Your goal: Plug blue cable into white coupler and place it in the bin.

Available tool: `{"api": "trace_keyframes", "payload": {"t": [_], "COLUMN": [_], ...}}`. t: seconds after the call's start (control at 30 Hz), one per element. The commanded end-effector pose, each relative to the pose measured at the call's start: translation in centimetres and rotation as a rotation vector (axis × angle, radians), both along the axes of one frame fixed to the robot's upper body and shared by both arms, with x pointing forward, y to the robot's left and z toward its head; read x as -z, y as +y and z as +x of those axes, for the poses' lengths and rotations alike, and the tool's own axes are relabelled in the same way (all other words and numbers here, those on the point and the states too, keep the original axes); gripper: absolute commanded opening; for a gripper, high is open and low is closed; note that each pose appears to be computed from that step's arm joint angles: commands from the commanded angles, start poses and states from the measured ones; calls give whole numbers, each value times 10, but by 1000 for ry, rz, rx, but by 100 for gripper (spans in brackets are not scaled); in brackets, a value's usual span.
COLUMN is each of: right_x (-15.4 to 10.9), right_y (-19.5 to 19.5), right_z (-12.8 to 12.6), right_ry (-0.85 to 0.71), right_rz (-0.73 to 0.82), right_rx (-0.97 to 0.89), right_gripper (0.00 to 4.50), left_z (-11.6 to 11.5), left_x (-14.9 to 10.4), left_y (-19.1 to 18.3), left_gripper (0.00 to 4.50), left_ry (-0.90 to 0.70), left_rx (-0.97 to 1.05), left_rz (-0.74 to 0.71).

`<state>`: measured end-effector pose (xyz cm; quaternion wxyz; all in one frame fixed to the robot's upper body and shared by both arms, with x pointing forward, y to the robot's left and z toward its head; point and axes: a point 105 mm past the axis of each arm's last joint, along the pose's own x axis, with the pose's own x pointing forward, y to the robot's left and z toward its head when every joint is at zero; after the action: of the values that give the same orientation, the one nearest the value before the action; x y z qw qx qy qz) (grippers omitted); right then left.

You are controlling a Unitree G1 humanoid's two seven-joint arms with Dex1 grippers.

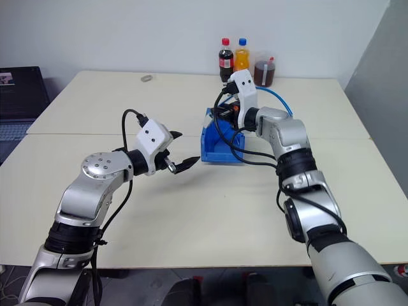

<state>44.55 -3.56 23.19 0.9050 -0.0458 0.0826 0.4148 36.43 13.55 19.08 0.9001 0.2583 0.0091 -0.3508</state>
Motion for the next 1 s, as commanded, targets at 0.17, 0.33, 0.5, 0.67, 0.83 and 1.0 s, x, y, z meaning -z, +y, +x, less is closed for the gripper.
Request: {"api": "trace_keyframes", "payload": {"t": [0.17,0.33,0.5,0.67,0.83,1.0], "right_x": [-12,-13,-3,9,18,15], "right_y": [-36,-53,-74,-99,-120,-115], "right_z": [5,3,-9,-37,-73,-108], "right_ry": [-81,-77,-82,-138,-127,-172], "right_rz": [-205,-263,-409,-636,-641,-371], "right_rx": [-41,-66,-170,-356,-441,-383], "right_gripper": [315,431,445,445,445,445], "left_z": [-1,-1,-1,-3,-5,-14], "left_x": [-12,-14,-14,-13,-15,-18], "left_y": [-6,-6,-6,-3,9,30], "left_gripper": [450,450,450,450,450,450], "left_ry": [-70,-70,-69,-53,-42,-48], "left_rx": [17,18,20,15,-25,-80], "left_rz": [27,32,40,30,-15,-86]}}
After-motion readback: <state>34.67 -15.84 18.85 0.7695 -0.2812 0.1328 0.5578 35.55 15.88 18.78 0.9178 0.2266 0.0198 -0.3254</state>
